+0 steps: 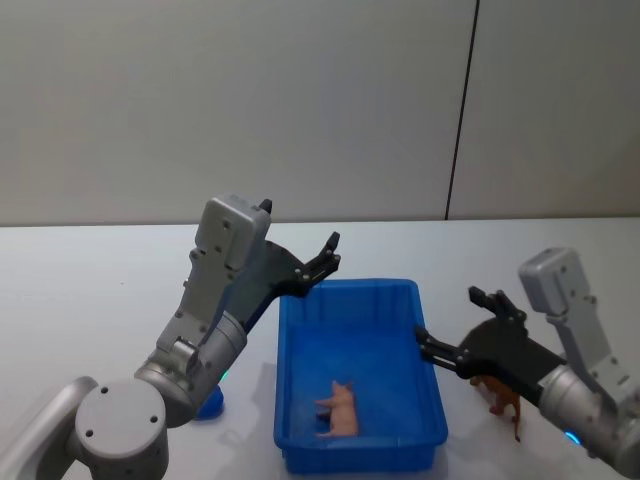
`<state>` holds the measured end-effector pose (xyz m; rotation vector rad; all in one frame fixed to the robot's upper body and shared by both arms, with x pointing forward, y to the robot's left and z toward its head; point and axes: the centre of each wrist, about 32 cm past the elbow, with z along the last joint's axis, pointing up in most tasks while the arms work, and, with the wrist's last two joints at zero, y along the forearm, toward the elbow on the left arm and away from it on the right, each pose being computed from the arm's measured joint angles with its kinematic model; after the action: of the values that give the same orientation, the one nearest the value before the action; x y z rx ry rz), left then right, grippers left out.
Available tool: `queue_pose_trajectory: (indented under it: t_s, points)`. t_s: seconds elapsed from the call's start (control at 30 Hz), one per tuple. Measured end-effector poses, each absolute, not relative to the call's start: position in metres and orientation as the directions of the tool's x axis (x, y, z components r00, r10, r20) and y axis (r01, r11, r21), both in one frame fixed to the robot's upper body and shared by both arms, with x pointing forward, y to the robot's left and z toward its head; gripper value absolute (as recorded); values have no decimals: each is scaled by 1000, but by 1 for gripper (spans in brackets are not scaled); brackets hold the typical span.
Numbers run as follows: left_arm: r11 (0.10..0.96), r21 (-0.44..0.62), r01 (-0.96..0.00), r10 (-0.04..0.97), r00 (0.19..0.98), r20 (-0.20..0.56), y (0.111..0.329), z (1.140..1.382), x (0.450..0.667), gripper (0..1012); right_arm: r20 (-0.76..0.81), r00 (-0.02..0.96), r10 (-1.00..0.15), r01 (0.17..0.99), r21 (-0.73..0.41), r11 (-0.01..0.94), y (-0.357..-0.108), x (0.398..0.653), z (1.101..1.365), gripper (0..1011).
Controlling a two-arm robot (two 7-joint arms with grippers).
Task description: Pick up the two dolls from the table and place them into the box.
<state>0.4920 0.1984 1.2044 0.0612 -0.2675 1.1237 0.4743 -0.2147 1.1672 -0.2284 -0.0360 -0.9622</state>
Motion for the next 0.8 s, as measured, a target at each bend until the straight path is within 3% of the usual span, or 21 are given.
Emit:
queue_pose_trajectory:
  t_s: [0.8]
  points:
    - [434, -86, -897, 882, 404, 242, 198, 1204, 492, 1001, 97, 495, -864, 830, -347, 436, -252, 456, 1145, 1001]
